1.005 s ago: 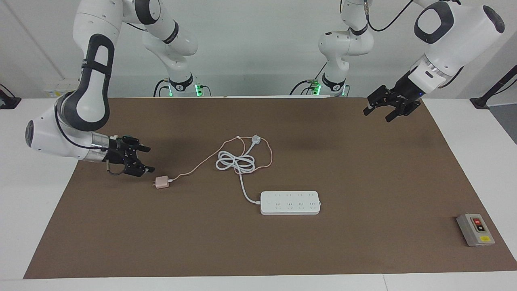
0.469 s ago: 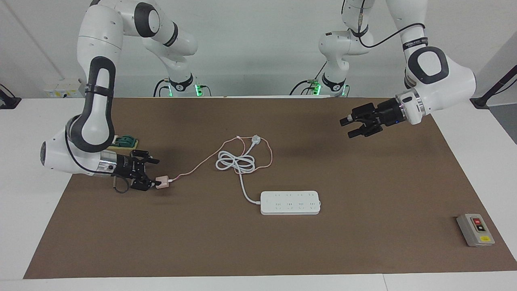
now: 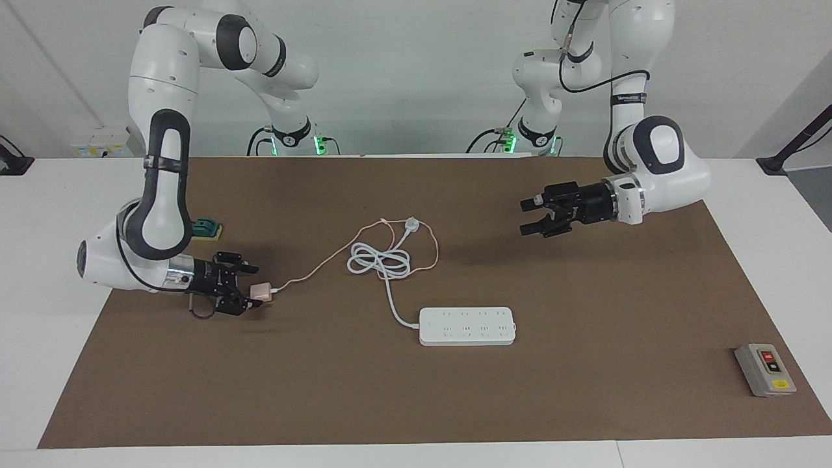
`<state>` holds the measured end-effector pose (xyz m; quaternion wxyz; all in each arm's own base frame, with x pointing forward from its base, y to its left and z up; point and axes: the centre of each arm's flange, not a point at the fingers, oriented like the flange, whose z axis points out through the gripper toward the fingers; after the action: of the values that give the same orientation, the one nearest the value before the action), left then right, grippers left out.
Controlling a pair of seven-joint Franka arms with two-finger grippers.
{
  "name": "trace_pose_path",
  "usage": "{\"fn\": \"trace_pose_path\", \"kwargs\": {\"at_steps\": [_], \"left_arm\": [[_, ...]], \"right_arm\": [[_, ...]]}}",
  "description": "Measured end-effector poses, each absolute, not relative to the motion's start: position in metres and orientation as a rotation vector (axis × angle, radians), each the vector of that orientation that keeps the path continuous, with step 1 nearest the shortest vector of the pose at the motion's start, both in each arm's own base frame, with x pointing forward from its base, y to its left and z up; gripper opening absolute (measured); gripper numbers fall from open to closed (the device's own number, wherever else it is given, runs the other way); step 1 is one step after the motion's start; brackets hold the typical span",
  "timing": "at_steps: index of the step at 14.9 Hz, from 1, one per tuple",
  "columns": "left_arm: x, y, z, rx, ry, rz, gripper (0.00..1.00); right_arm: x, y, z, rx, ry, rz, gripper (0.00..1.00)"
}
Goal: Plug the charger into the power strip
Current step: 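Grasp the power strip with the left gripper while the right gripper reaches the charger, then grasp the pink charger with the right gripper and lift it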
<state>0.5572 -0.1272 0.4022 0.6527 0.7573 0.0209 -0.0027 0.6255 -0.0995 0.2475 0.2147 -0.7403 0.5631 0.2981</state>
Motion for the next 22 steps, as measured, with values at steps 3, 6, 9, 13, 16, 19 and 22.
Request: {"fn": "trace_pose_path", "kwargs": {"at_steps": [3, 6, 9, 13, 16, 19, 22], "left_arm": [[0.555, -0.164, 0.338, 1.604, 0.05, -0.016, 1.0], [0.551, -0.199, 0.327, 1.546, 0.048, -0.034, 1.0], [0.547, -0.218, 0.333, 1.539, 0.029, -0.041, 1.0], [0.545, -0.227, 0.332, 1.55, 0.026, -0.043, 1.0], [0.547, -0.224, 0.331, 1.558, 0.035, -0.033, 1.0], [0.548, -0.223, 0.329, 1.574, 0.047, -0.022, 1.0], [0.547, -0.225, 0.329, 1.578, 0.046, -0.023, 1.0]], "right_arm": [[0.627, -0.104, 0.237, -2.04, 1.549, 0.829, 1.0], [0.629, -0.105, 0.235, -2.026, 1.549, 0.822, 0.98], [0.631, -0.109, 0.238, -2.017, 1.545, 0.797, 0.76], [0.634, -0.112, 0.242, -2.005, 1.541, 0.775, 0.49], [0.634, -0.112, 0.242, -2.006, 1.54, 0.775, 0.49], [0.636, -0.106, 0.245, -2.009, 1.538, 0.777, 0.48], [0.644, -0.083, 0.274, -1.996, 1.562, 0.805, 0.48]]}}
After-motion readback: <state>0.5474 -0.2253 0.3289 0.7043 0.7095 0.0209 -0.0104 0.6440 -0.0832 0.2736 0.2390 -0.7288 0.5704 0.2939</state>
